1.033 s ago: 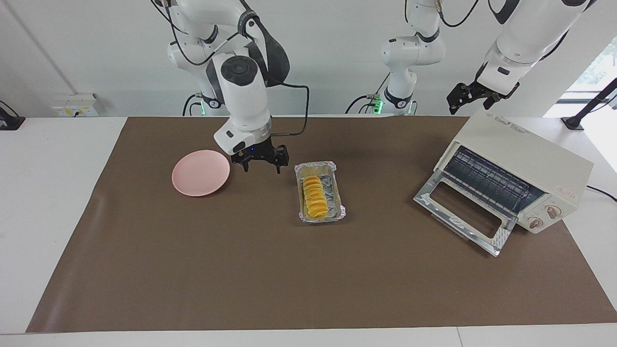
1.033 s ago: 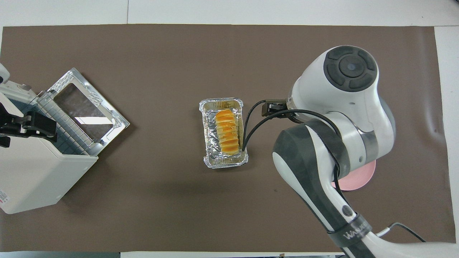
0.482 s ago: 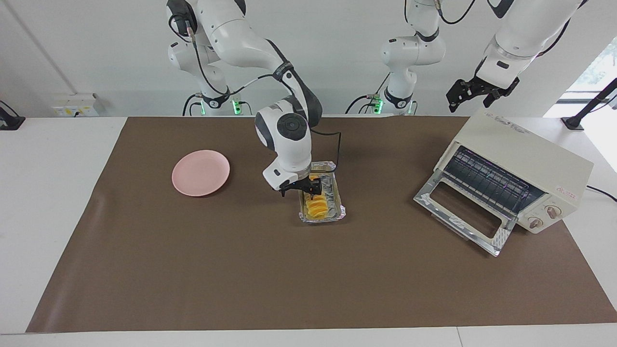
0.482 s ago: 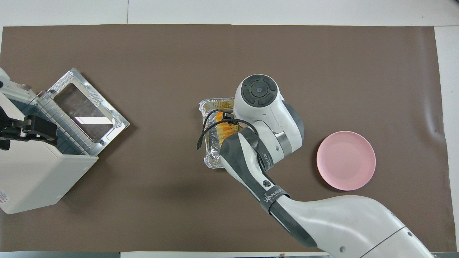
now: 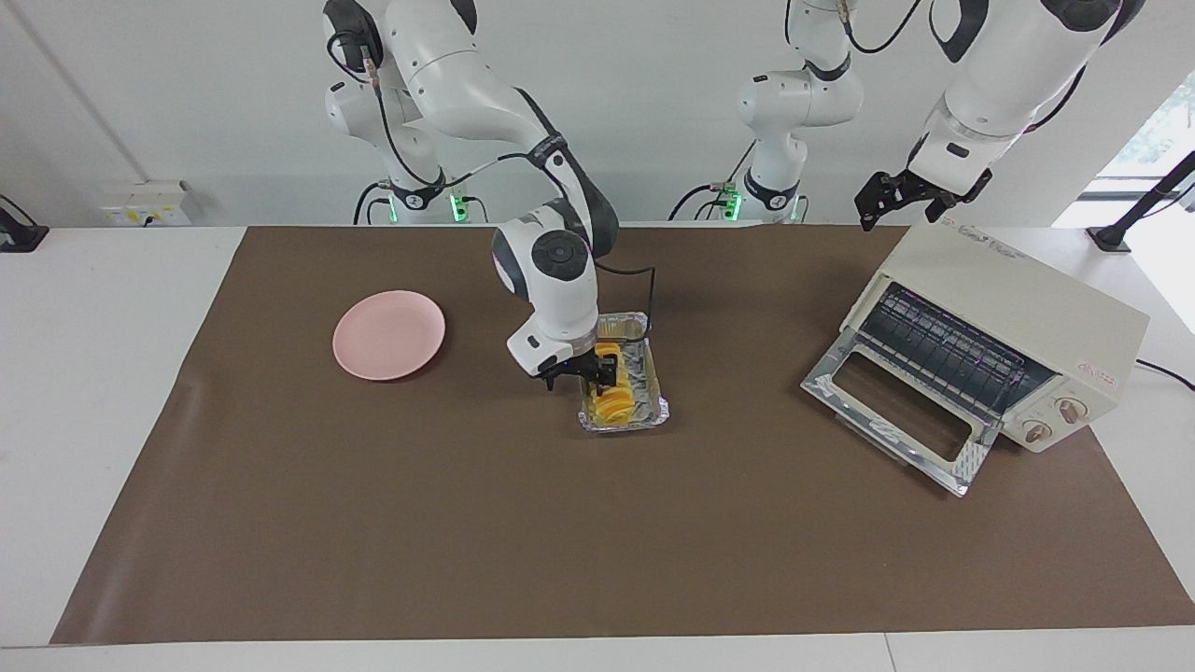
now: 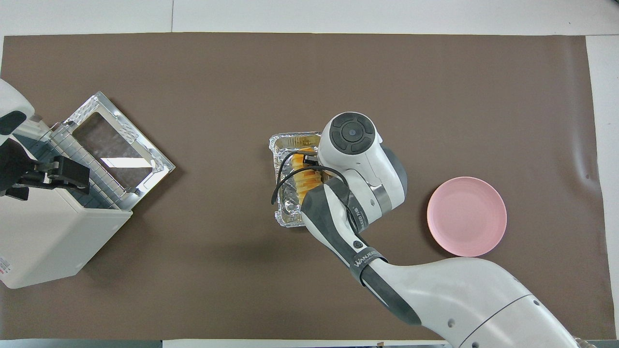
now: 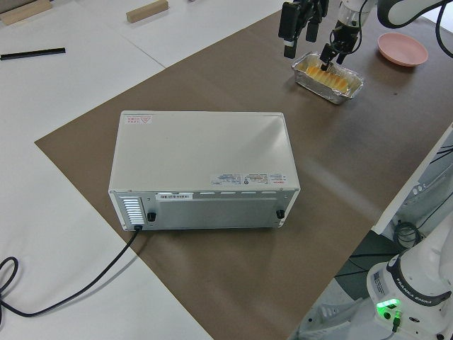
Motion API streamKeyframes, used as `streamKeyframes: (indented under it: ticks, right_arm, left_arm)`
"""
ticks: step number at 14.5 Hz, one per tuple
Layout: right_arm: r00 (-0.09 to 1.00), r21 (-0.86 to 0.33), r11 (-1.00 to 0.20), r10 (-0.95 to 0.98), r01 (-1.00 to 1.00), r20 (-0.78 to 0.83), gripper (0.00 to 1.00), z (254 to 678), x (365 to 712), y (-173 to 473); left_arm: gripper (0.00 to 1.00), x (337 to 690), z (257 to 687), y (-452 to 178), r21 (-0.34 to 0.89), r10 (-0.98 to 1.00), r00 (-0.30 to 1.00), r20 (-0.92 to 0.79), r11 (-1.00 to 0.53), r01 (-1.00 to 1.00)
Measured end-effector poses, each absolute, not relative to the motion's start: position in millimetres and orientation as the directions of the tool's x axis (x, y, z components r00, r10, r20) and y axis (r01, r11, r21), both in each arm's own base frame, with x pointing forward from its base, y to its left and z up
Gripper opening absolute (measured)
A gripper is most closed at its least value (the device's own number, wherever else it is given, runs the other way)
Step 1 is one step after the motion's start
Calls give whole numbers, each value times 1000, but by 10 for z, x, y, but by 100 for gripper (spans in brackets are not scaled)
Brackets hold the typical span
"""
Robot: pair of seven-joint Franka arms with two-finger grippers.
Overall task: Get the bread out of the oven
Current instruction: 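Grasp the rim of the foil tray with the right gripper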
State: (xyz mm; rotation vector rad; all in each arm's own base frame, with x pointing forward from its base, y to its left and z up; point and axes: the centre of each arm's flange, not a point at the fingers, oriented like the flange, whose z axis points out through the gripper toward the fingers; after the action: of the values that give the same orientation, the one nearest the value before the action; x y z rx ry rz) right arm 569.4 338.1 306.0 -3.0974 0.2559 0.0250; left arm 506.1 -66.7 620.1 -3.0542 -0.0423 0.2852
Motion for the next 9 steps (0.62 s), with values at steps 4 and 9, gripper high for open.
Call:
streamKeyframes:
  ticks: [4,9]
  right_arm:
    - [987,-33,-986,-160,-161,-18,30,3078,5689,3382]
    - [987,-35,-987,-158,-159,-16,2,3092,5684,3388]
  left_arm:
    - [100,5059,6222,-594,-75,48,982,-180,-997,35]
    - [100,5059,6222,-587,-75,49,982,-180,-997,36]
